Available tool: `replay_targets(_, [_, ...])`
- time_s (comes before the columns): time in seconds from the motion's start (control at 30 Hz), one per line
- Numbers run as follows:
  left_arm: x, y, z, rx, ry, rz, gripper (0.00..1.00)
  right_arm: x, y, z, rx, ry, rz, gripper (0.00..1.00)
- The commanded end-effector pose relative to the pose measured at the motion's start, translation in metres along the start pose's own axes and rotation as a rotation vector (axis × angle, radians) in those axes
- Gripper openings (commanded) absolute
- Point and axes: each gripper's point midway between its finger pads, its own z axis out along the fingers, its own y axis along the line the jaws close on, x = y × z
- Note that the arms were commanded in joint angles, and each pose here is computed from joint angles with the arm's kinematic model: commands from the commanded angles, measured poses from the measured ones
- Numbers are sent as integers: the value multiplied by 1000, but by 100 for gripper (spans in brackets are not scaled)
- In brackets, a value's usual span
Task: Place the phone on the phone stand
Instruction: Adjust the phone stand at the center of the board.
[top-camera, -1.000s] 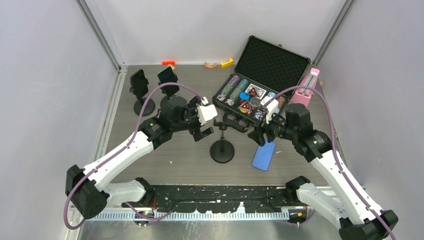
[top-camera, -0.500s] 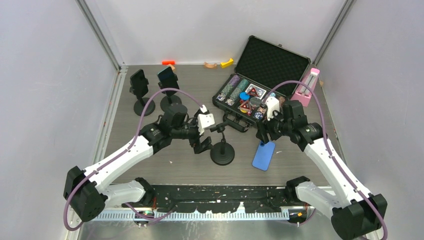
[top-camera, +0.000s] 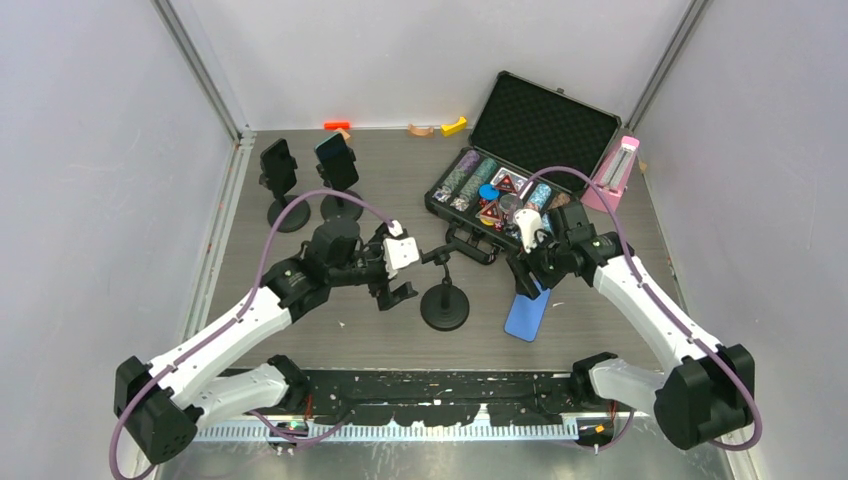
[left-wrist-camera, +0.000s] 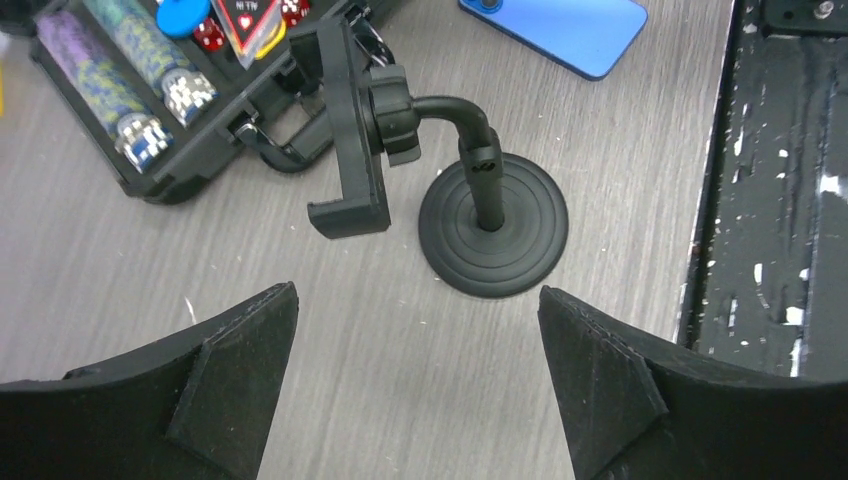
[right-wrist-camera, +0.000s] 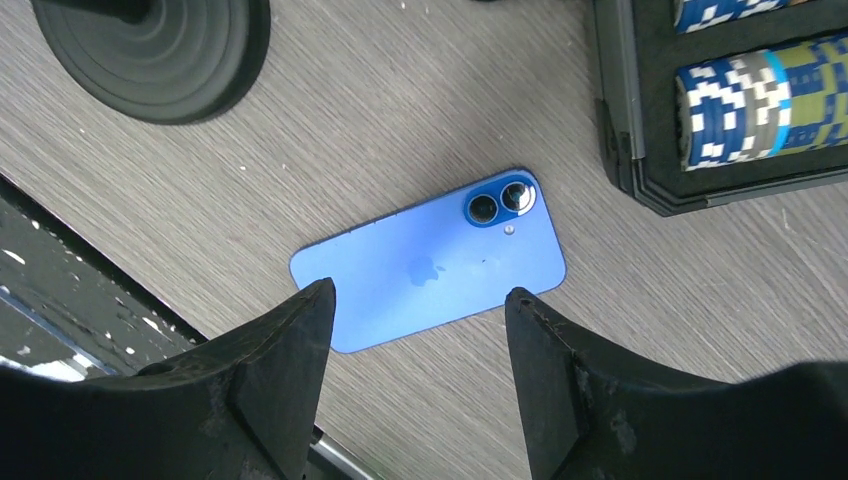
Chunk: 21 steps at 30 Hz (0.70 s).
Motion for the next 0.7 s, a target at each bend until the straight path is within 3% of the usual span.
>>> replay_targets(0.0, [-32, 7, -3, 25, -65, 161, 93, 5, -7, 2, 7, 44, -48, 68])
replay_targets(0.23, [-47, 17, 11, 61, -40, 296, 92, 12, -8, -1, 19, 69, -58, 68])
replay_targets(0.4, [-42, 20, 21, 101, 9, 340, 86, 17, -8, -4, 29, 74, -63, 68])
replay_targets(0.5, [-41, 23, 27, 110, 28, 340, 78, 18, -7, -4, 30, 75, -62, 68])
replay_targets(0.67, [-36, 22, 33, 126, 47, 297, 54, 20, -8, -5, 39, 82, -57, 67])
